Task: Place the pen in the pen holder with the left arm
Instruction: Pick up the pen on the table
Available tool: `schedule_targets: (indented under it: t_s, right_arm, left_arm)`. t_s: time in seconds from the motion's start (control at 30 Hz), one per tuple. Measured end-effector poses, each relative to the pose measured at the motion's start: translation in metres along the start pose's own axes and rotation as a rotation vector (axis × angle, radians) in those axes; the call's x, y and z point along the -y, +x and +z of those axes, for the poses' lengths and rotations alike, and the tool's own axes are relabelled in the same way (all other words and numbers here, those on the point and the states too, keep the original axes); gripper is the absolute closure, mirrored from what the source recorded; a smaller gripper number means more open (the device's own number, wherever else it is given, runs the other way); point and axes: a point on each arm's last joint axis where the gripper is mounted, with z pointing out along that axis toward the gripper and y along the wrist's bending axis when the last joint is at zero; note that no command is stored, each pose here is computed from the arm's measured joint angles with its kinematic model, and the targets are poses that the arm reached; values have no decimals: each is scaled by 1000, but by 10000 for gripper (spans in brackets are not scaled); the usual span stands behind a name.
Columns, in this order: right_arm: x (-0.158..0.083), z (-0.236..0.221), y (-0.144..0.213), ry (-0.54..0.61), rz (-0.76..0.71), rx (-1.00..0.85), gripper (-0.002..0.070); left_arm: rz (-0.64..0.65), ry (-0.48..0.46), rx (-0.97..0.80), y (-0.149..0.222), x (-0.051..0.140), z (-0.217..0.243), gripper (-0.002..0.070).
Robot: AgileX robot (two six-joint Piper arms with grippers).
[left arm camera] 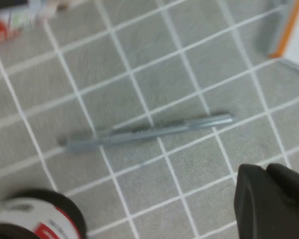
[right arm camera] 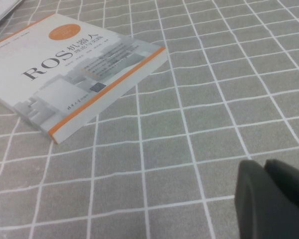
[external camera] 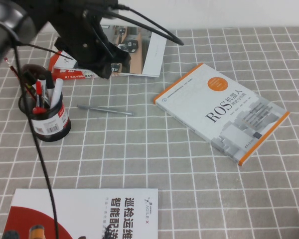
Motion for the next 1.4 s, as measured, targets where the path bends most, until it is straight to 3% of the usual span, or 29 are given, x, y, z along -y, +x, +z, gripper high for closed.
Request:
schedule_targets:
  t_s: [0.2, 0.47, 0.7, 0.83, 1.03, 1.27, 1.4]
  right_arm:
    - [0, 0, 0, 0, 0, 0, 692]
    - [0, 0, 0, 0, 0, 0, 691]
    - [0, 0, 0, 0, 0, 0, 691]
    - [0, 0, 0, 0, 0, 0, 691]
    - [0, 0, 0, 0, 0, 0, 691]
    - [0, 0, 0, 0, 0, 0, 691]
    - [0, 0, 0, 0, 0, 0, 691]
  left_arm:
    - [-192, -16, -70, 1, 2, 34, 677]
    - [-180, -22, -82, -1, 14, 65, 677]
    - [-164, -59, -100, -2, 10, 82, 677]
    - [-46, -35, -119, -3, 11, 87, 659]
    - [223, -2, -116, -6, 13, 85, 538]
    - [470, -8, -113, -6, 11, 88, 513]
    - [718, 18, -139, -4, 11, 89, 512]
